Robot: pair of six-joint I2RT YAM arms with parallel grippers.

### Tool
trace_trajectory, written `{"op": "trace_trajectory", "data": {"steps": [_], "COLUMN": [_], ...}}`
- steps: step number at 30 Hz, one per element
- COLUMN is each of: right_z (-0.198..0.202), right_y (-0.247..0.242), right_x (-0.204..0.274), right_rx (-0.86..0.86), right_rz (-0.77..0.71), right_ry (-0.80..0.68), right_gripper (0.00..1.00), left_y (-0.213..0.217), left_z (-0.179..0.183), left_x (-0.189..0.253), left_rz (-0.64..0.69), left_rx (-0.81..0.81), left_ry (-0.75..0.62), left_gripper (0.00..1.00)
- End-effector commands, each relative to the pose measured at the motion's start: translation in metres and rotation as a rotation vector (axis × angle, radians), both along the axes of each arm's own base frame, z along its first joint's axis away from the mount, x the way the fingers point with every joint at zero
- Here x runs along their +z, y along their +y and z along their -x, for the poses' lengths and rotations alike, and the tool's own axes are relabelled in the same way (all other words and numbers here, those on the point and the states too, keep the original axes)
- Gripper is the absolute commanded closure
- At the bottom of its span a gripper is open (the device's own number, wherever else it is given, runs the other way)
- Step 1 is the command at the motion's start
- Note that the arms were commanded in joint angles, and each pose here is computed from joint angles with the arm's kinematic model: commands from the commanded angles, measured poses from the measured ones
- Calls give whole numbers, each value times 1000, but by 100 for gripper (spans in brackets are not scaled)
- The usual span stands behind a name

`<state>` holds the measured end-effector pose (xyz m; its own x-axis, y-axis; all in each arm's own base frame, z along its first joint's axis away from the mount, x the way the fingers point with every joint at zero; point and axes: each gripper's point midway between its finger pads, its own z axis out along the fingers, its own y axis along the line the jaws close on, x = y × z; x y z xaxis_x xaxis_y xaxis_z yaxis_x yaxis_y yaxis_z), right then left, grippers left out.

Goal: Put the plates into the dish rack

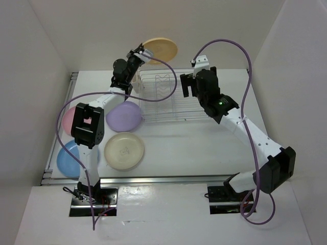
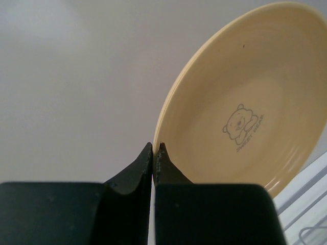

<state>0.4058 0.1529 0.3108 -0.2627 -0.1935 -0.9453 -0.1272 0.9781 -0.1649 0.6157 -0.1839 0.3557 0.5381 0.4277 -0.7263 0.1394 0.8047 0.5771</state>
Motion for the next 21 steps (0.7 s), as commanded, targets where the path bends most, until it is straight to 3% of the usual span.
{"op": "trace_trajectory", "data": {"steps": [1, 10, 21], "right_z": [17, 19, -5], "right_y": [-13, -25, -10], "right_x": [8, -12, -19], "right_rx": [-35, -60, -44], "right_rz": [12, 87, 74], "right_ry": [-16, 23, 36], "right_gripper": [0, 0, 0], "left_y": [-10, -31, -37], "left_z": [12, 7, -5], "left_x": [47, -4, -25], "left_rz": [-113, -245, -317], "left_rx": [-5, -71, -76], "left_ry": [-210, -153, -139], "left_gripper": [100, 100, 100]}}
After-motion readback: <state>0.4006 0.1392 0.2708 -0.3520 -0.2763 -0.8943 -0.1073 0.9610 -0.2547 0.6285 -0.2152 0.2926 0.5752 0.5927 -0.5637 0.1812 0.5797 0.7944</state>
